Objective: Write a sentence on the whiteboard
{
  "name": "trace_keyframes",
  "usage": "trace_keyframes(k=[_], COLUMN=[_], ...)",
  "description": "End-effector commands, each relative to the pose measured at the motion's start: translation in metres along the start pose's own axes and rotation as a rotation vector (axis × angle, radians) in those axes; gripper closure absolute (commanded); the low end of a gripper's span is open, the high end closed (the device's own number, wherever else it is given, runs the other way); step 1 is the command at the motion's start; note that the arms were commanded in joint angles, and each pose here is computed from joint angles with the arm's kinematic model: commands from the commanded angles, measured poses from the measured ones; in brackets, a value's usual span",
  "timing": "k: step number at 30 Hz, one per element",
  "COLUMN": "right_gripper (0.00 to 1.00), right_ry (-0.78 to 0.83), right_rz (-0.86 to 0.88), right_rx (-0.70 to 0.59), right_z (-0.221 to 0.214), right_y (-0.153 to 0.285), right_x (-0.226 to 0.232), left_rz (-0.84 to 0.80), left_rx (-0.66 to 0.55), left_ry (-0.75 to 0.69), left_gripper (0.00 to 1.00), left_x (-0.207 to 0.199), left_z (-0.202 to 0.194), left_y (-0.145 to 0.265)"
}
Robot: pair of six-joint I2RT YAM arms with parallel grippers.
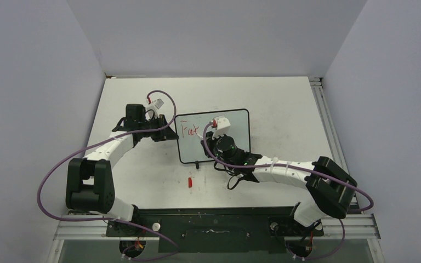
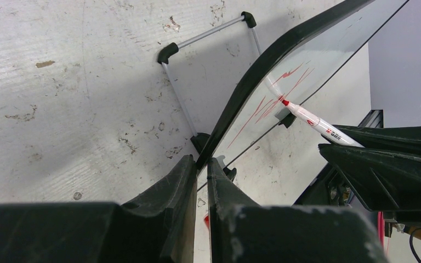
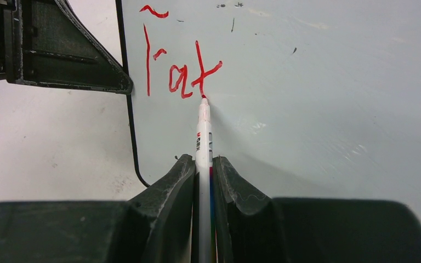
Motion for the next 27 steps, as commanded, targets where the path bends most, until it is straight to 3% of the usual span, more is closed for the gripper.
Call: trace_keyframes(k=[1,12,27], right_gripper=[0.95,0.95,0.95], right_ry=[-0.001,0.003,0.03], right_rz=[-0.061,0.0,-0.062], right_rx=[-0.029,-0.119,-0.175], right_z=[0.012,0.049,0.08], right_y=[0.008,0.02,0.007], right_x=[-0.013,-0.002,-0.015], left_rz=[-0.055,-0.054,-0.054], left_rx=[-0.012,-0.012,-0.012], left_ry=[-0.04,-0.039,-0.04], left_gripper=[0.92,0.92,0.92], left_x=[-0.02,-0.02,-0.02], left_z=[0.01,0.01,0.01], left_y=[0.005,0.005,0.005])
Point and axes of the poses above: each gripper's point midway between its finger pads, its own y axis back along the fingers, its own x axis along the line the jaws close on, z = x × y, the point moved 1 cm from there along y, back along the fingers, and after that the axes turned 10 degrees about y, right-handed, at the moved point
